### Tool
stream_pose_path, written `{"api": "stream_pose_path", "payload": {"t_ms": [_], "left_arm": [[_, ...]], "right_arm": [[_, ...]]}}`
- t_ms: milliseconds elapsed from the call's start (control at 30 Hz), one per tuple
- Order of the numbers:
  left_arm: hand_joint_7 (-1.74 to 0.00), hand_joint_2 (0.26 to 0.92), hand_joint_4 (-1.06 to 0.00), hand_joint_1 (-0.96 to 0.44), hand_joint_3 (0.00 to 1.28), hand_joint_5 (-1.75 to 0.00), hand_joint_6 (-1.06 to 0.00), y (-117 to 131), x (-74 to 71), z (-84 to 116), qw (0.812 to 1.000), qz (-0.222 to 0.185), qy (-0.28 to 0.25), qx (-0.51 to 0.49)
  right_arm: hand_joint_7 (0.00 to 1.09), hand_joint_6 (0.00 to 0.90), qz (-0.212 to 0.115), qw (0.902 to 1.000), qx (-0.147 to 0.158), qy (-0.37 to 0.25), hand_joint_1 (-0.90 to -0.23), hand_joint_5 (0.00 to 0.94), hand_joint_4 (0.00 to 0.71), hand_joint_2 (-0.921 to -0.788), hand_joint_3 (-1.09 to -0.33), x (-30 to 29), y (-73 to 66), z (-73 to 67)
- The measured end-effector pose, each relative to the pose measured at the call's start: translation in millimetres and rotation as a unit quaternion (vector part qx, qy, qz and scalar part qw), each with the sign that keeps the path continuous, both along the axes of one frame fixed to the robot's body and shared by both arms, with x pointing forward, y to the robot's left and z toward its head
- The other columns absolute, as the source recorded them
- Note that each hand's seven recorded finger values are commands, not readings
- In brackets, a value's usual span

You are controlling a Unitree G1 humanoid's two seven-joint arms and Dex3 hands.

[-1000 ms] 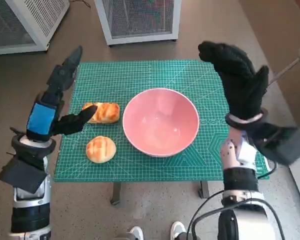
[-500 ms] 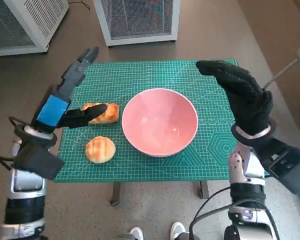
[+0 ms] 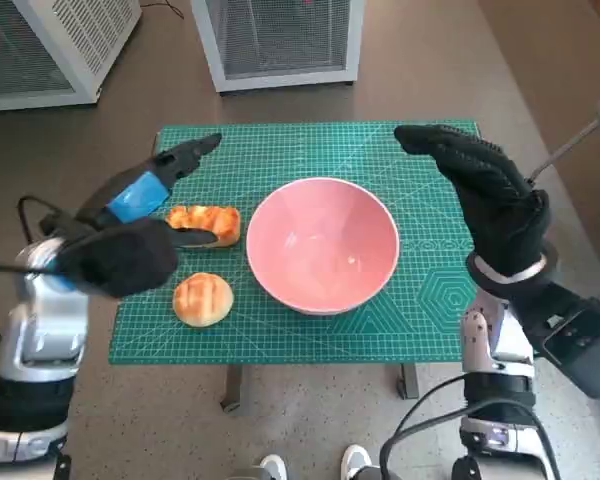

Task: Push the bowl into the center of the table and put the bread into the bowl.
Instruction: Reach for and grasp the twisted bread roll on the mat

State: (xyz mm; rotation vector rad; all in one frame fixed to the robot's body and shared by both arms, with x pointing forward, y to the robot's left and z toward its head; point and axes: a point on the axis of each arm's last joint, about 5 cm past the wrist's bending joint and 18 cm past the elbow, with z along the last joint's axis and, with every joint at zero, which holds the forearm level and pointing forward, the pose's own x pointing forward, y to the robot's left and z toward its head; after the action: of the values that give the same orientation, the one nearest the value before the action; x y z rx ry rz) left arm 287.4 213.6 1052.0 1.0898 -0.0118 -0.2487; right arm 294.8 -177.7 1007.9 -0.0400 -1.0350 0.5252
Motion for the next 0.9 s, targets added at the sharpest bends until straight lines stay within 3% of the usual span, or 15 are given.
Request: {"api": "stream_pose_path", "payload": {"t_ms": [267, 900], "left_arm": [[-0.06, 0.743, -0.11, 0.10, 0.01, -0.01, -0.22, -5, 6.9, -2, 0.999, 0.028, 0.023, 0.022], [-0.03, 0.752, -0.10, 0.09, 0.02, 0.00, -0.25, -14, 46.5, -21, 0.981, 0.091, 0.129, 0.111]], "right_arm": [[0.64, -0.001, -0.007, 1.0000, 0.000, 0.002, -0.534, 0.000, 0.296, -0.921, -0.528, -1.4, -2.3, -0.5], [0.64, -0.001, -0.015, 0.9999, 0.000, 0.005, -0.527, 0.001, 0.299, -0.921, -0.524, -2.8, -4.8, -1.9]]}}
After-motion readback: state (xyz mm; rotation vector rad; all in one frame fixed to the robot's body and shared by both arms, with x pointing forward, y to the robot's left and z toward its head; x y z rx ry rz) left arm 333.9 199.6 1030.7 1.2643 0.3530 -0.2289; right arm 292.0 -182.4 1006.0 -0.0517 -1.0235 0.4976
